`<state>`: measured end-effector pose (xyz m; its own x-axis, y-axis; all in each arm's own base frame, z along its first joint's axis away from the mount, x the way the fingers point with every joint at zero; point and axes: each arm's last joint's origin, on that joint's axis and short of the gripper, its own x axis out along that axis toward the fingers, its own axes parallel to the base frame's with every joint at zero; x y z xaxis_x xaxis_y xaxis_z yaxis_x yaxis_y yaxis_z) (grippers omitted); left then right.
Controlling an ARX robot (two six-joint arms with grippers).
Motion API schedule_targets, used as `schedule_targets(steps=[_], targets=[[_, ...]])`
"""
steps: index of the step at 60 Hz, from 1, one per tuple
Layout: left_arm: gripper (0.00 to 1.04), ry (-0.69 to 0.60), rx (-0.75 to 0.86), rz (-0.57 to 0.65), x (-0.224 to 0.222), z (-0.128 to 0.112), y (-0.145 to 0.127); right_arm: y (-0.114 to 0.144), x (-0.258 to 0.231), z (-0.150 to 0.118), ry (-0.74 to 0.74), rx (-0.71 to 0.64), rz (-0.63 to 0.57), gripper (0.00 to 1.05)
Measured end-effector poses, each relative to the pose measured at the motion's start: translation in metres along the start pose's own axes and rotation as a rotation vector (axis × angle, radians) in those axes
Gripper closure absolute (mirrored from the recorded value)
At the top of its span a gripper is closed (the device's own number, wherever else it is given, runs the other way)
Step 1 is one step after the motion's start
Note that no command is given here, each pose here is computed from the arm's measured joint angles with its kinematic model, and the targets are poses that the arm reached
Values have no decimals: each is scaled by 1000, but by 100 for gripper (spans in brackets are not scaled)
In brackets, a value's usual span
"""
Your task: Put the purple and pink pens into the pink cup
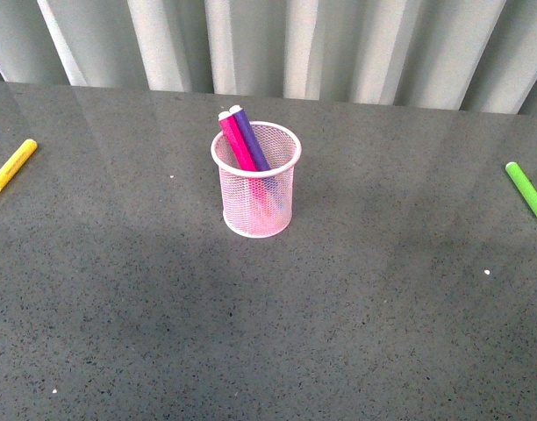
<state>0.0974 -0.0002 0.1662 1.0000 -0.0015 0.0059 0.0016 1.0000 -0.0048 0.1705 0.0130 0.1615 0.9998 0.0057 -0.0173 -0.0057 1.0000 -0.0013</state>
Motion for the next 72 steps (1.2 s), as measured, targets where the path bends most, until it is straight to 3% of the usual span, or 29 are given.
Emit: schedule_targets(steps=[14, 72], targets=[[7, 0, 0, 0, 0, 0, 0, -13, -17, 1, -3, 2, -8, 101], [7, 0, 0, 0, 0, 0, 0, -12, -59, 12, -43, 1, -3, 101]])
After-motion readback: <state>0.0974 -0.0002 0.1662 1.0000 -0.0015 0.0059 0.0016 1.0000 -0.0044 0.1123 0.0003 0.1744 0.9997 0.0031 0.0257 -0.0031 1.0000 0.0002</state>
